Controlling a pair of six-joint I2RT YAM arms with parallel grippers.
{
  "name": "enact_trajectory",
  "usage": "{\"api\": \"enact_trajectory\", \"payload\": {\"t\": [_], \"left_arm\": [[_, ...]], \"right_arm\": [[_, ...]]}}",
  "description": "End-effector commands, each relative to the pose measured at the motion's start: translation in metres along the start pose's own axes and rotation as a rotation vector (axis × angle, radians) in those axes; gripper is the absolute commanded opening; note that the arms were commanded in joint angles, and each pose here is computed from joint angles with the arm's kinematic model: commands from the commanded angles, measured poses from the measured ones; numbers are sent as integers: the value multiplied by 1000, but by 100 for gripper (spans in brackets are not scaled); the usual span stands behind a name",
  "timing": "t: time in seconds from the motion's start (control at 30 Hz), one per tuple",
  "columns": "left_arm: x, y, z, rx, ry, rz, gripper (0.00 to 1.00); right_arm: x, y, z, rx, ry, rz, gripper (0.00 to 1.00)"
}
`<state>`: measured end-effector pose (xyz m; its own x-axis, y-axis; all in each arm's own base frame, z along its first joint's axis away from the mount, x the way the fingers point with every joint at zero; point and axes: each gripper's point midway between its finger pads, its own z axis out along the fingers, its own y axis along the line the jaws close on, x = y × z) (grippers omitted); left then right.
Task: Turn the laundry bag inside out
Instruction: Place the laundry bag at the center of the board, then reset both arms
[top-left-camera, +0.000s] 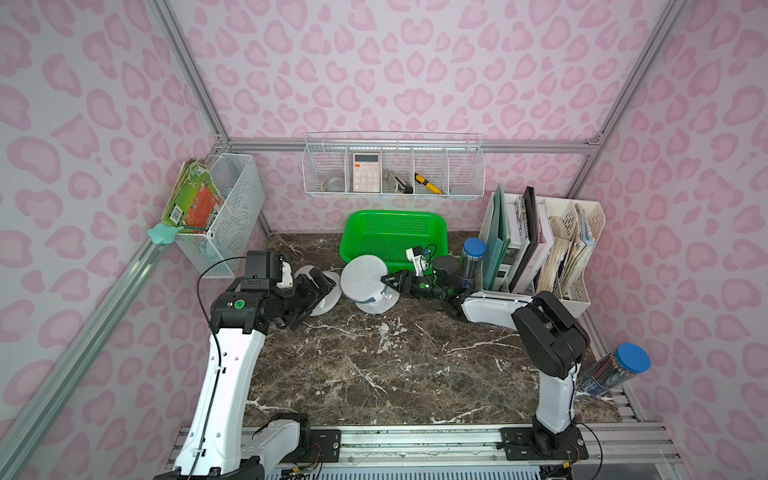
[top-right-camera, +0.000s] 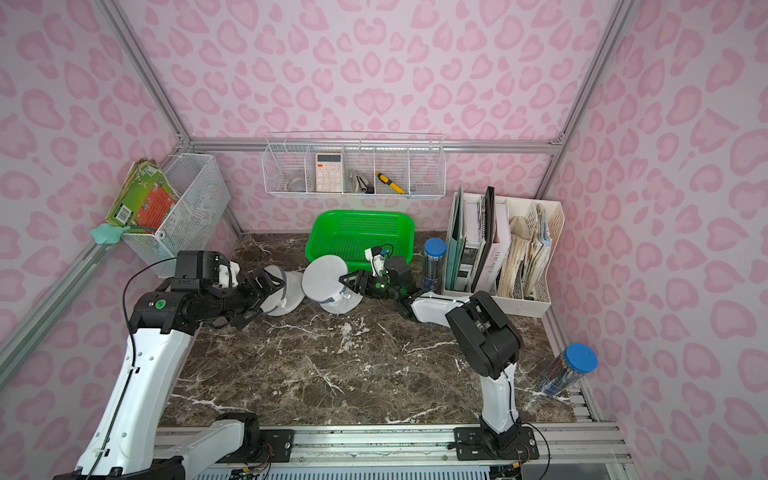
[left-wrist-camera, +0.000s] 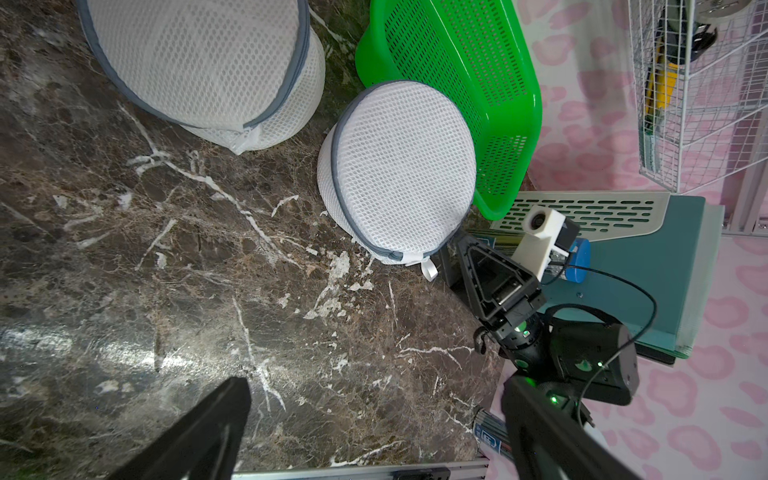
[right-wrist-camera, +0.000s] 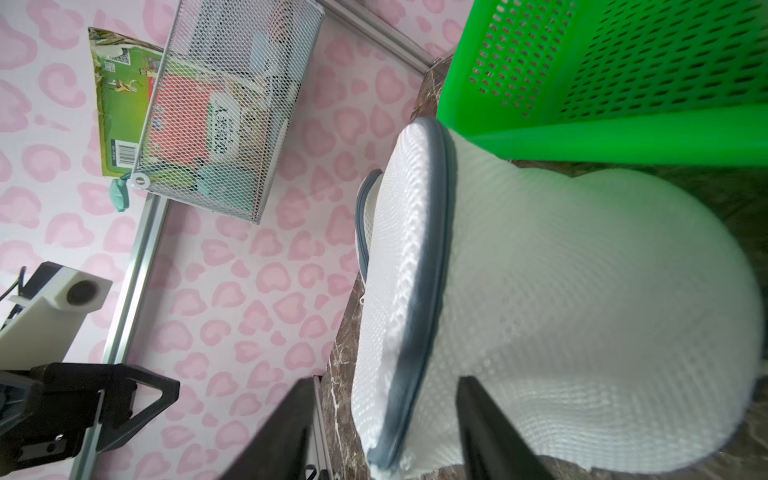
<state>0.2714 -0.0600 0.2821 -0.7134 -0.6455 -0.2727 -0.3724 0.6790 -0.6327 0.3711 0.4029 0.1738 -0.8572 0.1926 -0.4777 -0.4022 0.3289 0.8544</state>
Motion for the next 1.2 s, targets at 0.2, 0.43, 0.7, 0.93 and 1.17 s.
{"api": "enact_trajectory", "payload": {"t": [0.2,0.43,0.7,0.93,1.17], "left_arm": [[-3,17,13,-65,-9,33,99],[-20,65,26,-270,-121,64,99],[-51,113,50,-412,-353,236,99],[-66,133,96,-409,-452,423,99],[-90,136,131,-416,-551,576,99]], "right_arm": [[3,-31,-45,233,-37,-102,100],[0,-36,-118,435,-94,-229,100],[-21,-59,-252,908,-395,-419,100],[-20,-66,-391,1122,-938,-556,100],[-11,-77,-449,1066,-1207,-510,100]]}}
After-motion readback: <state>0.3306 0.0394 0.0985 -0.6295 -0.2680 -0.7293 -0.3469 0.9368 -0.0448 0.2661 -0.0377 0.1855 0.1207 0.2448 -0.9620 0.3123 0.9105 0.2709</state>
